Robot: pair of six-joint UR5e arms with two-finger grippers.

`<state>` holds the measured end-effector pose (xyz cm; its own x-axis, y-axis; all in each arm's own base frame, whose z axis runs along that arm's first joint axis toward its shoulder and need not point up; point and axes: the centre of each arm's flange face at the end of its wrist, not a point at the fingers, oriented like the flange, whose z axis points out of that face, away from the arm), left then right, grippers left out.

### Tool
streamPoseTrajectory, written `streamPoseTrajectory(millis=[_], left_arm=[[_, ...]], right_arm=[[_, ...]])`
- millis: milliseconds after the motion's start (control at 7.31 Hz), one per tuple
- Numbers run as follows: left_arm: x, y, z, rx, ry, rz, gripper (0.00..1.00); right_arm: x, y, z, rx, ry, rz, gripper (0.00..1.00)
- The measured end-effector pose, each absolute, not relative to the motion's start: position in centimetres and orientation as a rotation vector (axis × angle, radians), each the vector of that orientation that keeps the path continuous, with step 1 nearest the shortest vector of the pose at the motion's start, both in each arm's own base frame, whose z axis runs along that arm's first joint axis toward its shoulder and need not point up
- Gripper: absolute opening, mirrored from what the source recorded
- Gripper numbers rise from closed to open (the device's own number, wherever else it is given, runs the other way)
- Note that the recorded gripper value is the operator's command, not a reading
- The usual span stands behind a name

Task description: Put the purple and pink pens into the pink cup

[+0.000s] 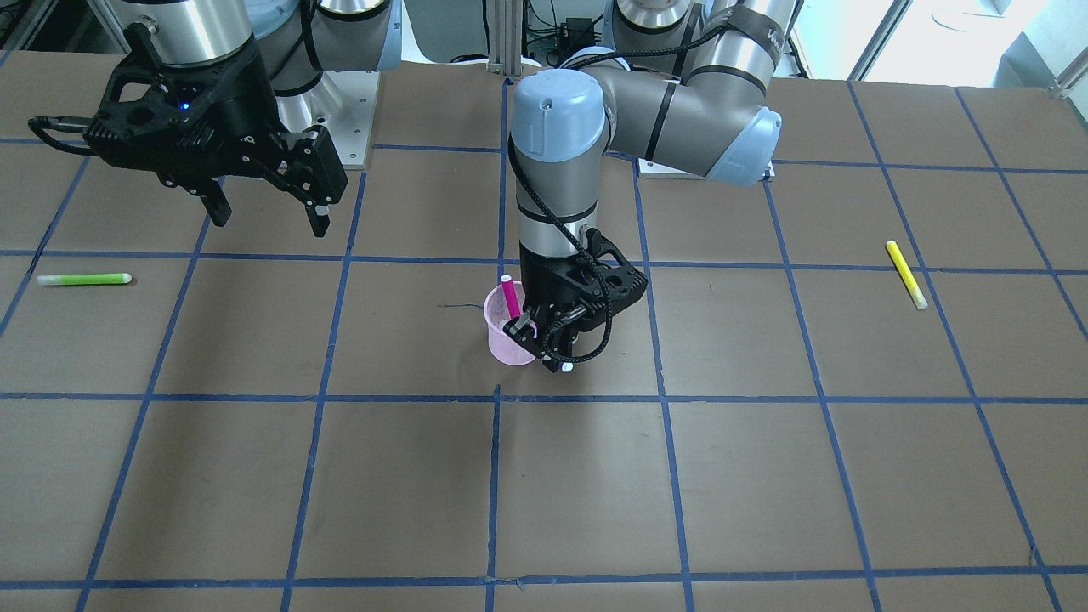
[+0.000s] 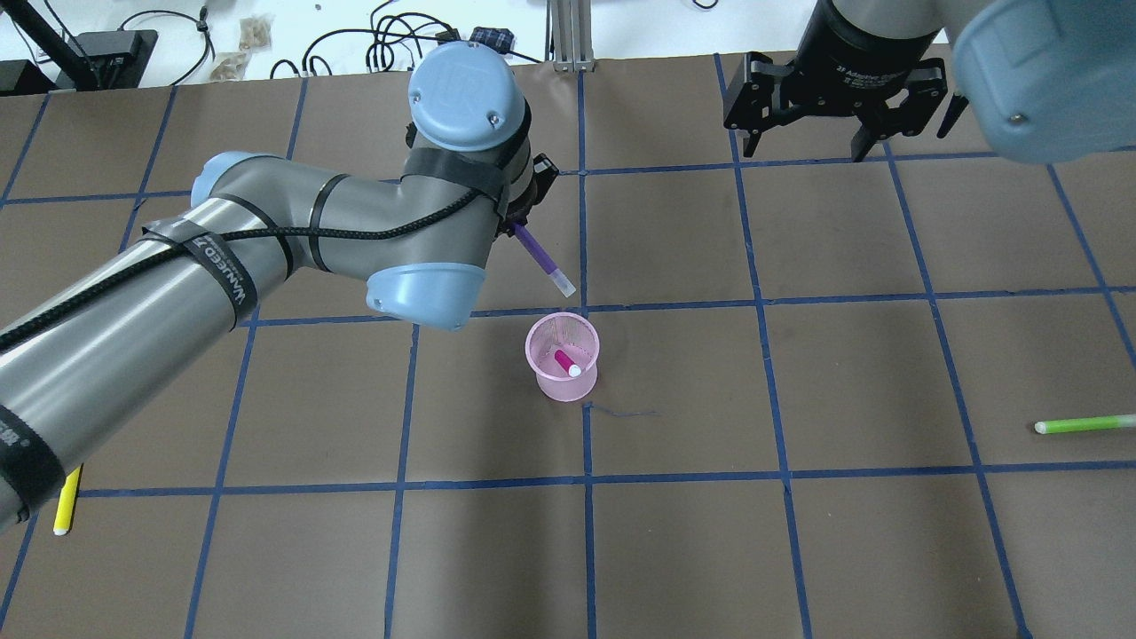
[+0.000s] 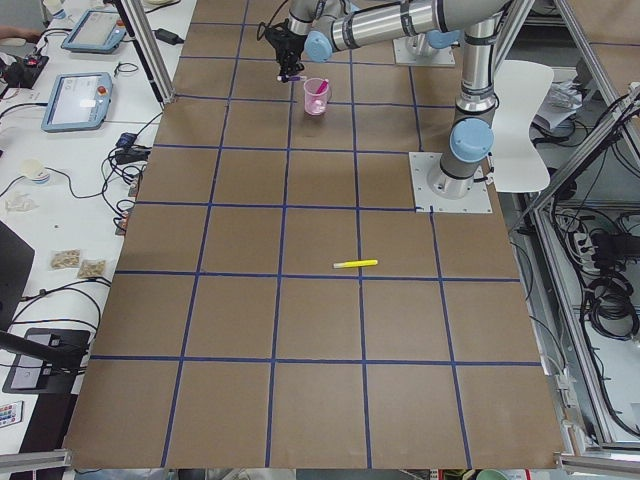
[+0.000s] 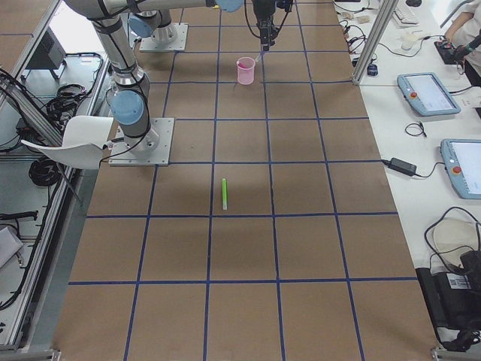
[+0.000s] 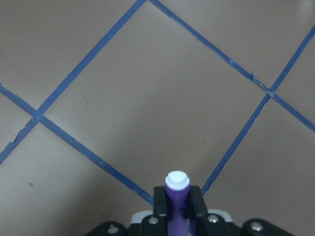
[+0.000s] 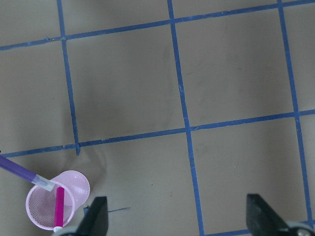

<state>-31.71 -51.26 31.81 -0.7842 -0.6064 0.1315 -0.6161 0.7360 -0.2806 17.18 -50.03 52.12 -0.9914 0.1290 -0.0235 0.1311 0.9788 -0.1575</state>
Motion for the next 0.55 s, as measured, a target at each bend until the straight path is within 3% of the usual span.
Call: streamPoseTrajectory(millis=[547], left_arm=[[-31.8, -49.2, 30.7, 1.061, -2.921, 0.462, 0.00]], right_arm=[[17.1, -50.1, 52.0, 0.196, 3.113, -0.248, 1.00]])
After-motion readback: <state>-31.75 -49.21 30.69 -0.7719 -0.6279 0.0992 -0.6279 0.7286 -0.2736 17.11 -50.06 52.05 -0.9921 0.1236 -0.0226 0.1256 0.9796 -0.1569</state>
